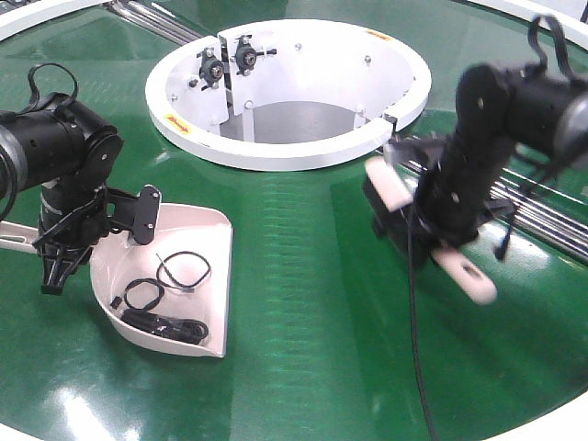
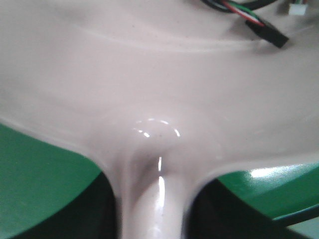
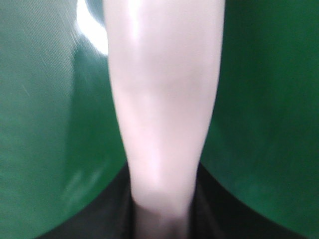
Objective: Clean and inspect green conveyor with broom and dustpan
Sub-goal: 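Move the brush back and lower it onto the conveyor with the right gripper, then lower the dustpan flat onto the conveyor with the left gripper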
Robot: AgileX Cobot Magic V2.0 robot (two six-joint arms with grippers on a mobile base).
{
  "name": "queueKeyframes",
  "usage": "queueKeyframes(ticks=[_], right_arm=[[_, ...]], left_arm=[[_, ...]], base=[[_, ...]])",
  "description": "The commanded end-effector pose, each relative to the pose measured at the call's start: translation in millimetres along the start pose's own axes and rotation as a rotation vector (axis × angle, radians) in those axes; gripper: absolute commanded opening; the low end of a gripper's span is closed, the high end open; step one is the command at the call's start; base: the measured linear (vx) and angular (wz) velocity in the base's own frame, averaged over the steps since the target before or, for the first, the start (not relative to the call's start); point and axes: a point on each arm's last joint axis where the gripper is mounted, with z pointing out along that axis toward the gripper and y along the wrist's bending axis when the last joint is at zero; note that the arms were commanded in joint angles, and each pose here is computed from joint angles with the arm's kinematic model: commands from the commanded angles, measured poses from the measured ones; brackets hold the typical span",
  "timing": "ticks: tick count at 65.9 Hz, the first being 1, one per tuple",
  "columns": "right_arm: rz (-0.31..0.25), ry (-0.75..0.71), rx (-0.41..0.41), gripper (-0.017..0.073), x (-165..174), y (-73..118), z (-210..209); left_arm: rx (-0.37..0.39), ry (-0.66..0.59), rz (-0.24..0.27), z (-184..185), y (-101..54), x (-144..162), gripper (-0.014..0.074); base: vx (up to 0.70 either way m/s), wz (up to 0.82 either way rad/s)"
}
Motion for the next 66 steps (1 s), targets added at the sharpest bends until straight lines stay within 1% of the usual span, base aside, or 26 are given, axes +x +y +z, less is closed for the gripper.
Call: queueKeyframes(ticks=[1, 14, 23, 28, 51, 66], right_arm=[[-0.012, -0.046, -0.001, -0.0004, 16, -2.3, -11], [0.001, 0.022, 0.005, -0.0002, 41, -5.3, 29], [0.027, 0.037, 0.008, 0.0000, 50, -6.5, 46], [0.035, 0.035, 0.010, 0.0002, 51, -6.9, 49], [0.033, 0.031, 0.011, 0.0006, 51, -7.0, 49], [0.031, 0.059, 0.016, 0.0006, 54, -7.4, 49]], left_arm=[[-0.056, 0.019, -0.025, -26, 0.1, 14, -0.0006], [-0.056, 0.019, -0.025, -26, 0.1, 14, -0.0006], [-0.056, 0.019, -0.025, -26, 0.1, 14, -0.0006], [-0.056, 0.019, -0.025, -26, 0.1, 14, -0.0006], [-0.056, 0.019, -0.025, -26, 0.1, 14, -0.0006], [-0.056, 0.019, -0.025, -26, 0.1, 14, -0.0006]], base=[[0.00, 0.00], [0.00, 0.00], [0.00, 0.00], [0.00, 0.00], [0.00, 0.00], [0.00, 0.00]])
